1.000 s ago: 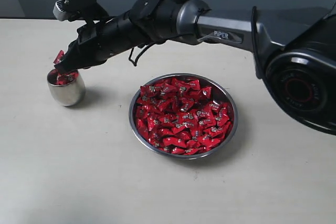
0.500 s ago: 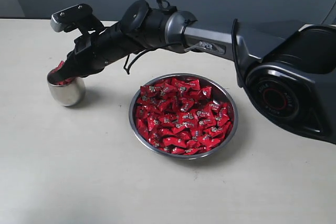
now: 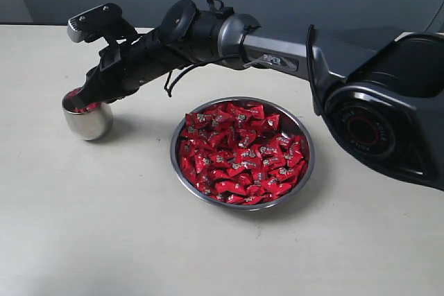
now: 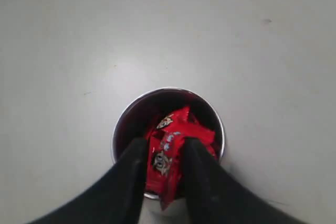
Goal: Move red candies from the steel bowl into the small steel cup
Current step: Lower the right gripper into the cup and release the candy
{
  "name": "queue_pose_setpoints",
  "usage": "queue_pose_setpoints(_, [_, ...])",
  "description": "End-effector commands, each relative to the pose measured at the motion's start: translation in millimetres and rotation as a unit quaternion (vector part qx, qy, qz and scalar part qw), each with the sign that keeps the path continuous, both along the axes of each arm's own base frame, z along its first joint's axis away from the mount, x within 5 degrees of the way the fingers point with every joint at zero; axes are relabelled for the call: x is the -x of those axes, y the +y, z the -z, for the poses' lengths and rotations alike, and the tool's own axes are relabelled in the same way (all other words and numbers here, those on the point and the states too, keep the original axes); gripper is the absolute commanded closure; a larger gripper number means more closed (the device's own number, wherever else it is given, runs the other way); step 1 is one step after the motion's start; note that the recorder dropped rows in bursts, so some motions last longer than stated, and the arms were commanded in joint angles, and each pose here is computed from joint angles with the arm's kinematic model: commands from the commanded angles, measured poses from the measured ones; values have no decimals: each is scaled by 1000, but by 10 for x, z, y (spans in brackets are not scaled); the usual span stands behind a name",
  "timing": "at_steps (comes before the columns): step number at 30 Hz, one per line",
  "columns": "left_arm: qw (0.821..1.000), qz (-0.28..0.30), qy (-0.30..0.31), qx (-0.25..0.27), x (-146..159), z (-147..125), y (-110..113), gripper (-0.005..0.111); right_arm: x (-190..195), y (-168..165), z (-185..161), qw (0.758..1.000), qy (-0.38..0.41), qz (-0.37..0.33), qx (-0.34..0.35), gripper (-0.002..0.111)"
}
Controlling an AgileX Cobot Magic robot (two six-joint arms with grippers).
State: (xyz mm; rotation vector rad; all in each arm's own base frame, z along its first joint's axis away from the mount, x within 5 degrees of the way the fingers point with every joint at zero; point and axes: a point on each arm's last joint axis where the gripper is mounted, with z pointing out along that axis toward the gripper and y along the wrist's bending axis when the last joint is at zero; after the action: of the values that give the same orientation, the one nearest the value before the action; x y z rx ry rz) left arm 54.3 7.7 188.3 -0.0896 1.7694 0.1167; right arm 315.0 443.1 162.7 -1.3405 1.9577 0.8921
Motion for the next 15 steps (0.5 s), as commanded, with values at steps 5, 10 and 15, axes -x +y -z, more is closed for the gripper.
queue_pose_setpoints(5, [1000, 0, -1, 1, 2, 9, 0, 106, -12, 1, -15, 1000, -9, 0, -1, 63])
queue_pose_setpoints(10, [1000, 0, -1, 1, 2, 9, 0, 106, -14, 6, -22, 1000, -4, 4, -7, 63])
queue_pose_setpoints(15, [1000, 0, -1, 1, 2, 9, 0, 106, -17, 7, -24, 1000, -5, 6, -8, 63])
